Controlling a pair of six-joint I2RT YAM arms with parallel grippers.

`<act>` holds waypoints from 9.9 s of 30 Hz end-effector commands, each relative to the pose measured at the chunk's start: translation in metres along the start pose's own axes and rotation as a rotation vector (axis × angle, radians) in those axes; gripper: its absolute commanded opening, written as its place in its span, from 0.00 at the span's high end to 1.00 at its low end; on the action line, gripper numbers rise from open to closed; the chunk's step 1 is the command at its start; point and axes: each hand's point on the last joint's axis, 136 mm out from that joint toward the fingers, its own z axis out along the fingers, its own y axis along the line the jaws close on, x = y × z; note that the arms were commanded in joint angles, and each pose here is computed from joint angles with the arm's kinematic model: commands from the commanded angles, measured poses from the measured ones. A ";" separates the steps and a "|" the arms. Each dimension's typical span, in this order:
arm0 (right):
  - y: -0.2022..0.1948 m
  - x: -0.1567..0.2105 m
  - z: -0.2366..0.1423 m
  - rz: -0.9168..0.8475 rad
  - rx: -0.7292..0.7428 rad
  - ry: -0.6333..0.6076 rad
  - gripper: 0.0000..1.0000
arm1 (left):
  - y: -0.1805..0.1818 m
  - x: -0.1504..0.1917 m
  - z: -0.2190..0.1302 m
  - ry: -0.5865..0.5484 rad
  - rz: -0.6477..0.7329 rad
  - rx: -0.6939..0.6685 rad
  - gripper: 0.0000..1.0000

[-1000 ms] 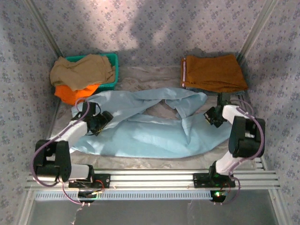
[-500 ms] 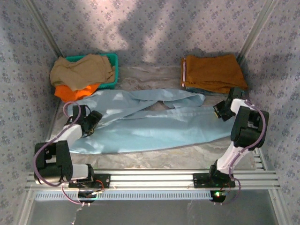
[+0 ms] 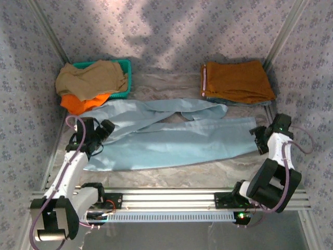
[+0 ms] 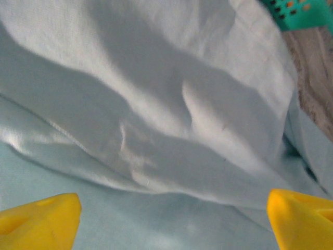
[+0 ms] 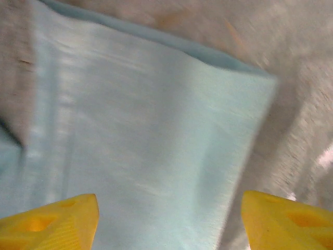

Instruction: Fold and stack the trousers

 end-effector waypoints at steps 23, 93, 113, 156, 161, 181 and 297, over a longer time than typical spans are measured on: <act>-0.103 0.016 -0.005 0.269 0.179 -0.027 1.00 | 0.039 0.042 -0.014 0.130 0.000 -0.138 0.09; 0.245 0.084 0.105 -0.331 -0.219 0.209 0.35 | -0.066 -0.054 0.131 0.181 0.040 -0.175 0.06; 0.265 0.061 0.028 -0.485 -0.313 0.038 1.00 | -0.055 -0.086 0.105 0.092 0.067 -0.140 1.00; 0.209 0.076 -0.117 -0.751 -0.305 -0.248 1.00 | 0.009 -0.038 0.137 0.246 0.011 -0.216 0.77; 0.210 0.070 -0.112 -0.731 -0.327 -0.235 1.00 | 0.000 -0.058 0.087 0.142 0.060 -0.236 0.54; 0.189 0.080 -0.048 -0.719 -0.182 -0.117 1.00 | 0.098 -0.096 0.023 -0.191 -0.003 -0.672 0.00; 0.187 0.100 -0.005 -0.728 -0.228 -0.053 1.00 | -0.026 0.130 -0.035 0.084 0.252 0.142 0.38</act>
